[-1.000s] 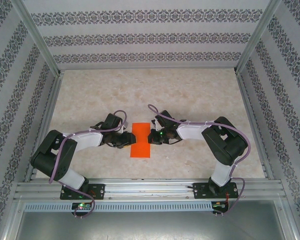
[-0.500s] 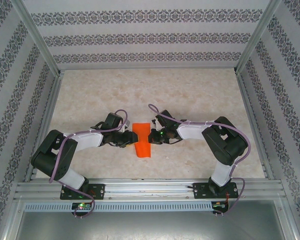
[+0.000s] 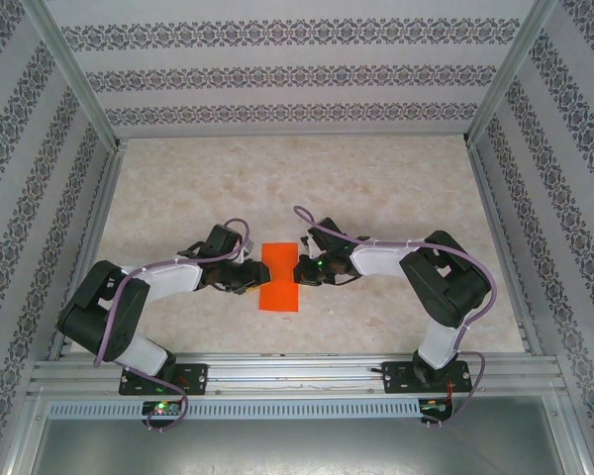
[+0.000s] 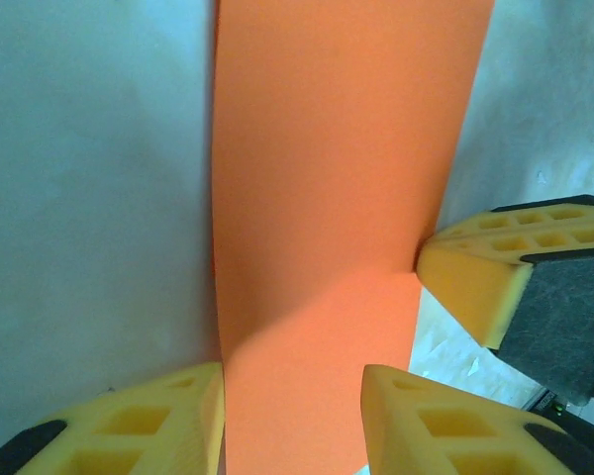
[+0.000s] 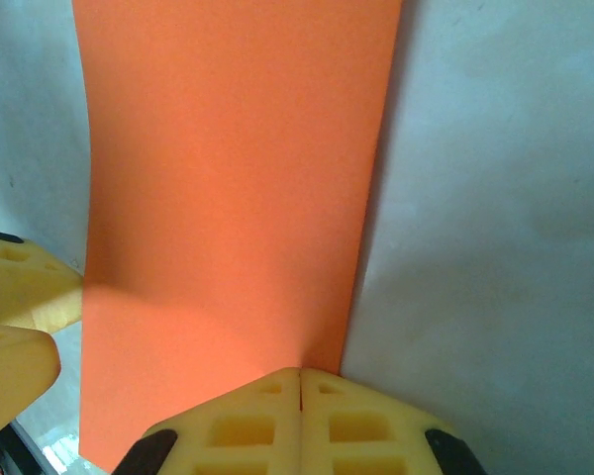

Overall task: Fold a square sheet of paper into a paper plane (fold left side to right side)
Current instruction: Third fold the triangle at the center of the table.

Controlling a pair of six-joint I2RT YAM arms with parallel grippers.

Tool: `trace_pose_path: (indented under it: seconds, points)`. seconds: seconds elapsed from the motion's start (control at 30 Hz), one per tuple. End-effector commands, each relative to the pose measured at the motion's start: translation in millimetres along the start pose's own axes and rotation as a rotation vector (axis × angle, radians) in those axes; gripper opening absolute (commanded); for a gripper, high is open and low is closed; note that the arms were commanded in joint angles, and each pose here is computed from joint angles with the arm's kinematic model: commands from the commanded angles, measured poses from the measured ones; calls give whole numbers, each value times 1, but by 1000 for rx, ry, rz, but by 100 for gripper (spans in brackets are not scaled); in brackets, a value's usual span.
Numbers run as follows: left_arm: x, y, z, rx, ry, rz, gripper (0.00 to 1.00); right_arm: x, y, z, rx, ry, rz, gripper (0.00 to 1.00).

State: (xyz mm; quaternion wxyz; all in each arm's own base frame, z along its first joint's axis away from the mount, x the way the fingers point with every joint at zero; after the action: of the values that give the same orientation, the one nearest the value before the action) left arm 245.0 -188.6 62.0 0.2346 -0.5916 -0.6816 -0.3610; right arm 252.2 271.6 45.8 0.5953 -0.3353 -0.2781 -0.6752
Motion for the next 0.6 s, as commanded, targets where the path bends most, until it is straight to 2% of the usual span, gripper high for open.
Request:
trace_pose_path:
  seconds: [0.0,0.3,0.57]
  points:
    - [-3,-15,10,59,33,41,39,-4,-3,-28,-34,-114,10,0]
    - [-8,-13,10,75,17,34,28,-3,-3,-27,-30,-107,7,0]
    - [-8,-13,9,83,2,18,11,0,-1,-22,-22,-92,-5,0]
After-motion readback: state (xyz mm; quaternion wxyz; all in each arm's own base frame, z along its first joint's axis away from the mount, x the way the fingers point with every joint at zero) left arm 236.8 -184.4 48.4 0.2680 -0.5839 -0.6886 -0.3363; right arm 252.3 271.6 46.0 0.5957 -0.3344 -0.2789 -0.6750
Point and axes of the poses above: each hand's point on the last joint's axis, 136 mm out from that joint toward the fingers, its own x axis back along the fingers, its own z axis along the line the jaws close on, y = z × x, the point moved 4 cm from there along x, back along the fingers, and after that the axes turned 13 degrees about -x, right-handed, at the moved point
